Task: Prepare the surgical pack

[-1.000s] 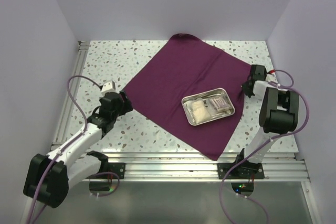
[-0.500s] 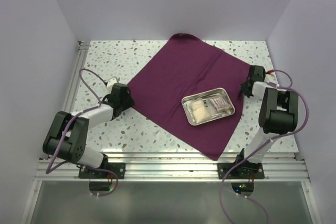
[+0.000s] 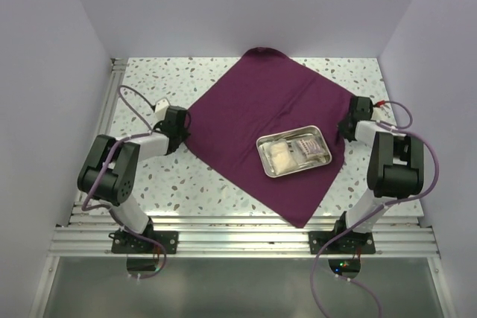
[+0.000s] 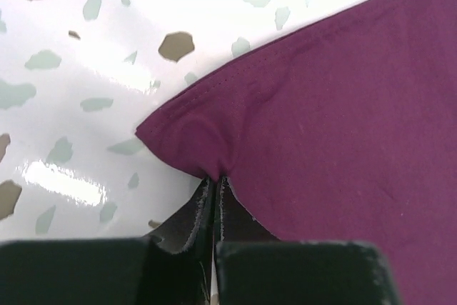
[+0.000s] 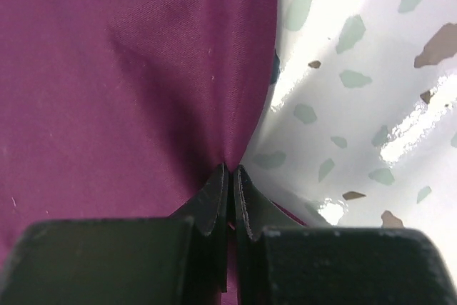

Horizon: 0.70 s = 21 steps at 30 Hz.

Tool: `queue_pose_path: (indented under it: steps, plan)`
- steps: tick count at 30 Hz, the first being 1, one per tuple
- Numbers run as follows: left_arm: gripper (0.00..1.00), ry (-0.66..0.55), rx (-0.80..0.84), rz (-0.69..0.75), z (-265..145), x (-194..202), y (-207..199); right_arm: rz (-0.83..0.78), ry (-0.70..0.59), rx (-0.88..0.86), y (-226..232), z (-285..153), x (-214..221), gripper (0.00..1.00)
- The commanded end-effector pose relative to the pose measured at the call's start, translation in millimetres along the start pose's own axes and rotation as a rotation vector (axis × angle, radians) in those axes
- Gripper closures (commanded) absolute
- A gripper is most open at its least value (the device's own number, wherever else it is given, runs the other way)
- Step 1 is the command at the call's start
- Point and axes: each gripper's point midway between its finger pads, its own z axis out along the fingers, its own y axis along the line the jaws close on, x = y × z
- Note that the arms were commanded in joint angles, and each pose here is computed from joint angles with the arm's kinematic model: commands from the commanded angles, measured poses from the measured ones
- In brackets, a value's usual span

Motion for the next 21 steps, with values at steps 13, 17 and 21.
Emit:
queue_pose_path:
  steps: [13,17,21]
  plan:
    - [1.00,-0.017,-0.124,-0.125,55,-83,54,-0.174,0.034,-0.054,19,-38,57,1.00]
    - [1.00,0.024,-0.154,-0.100,69,-79,54,-0.209,0.008,-0.044,9,-46,54,1.00]
    - [1.00,0.012,-0.178,-0.114,83,-97,58,-0.247,-0.028,0.003,-4,-56,43,1.00]
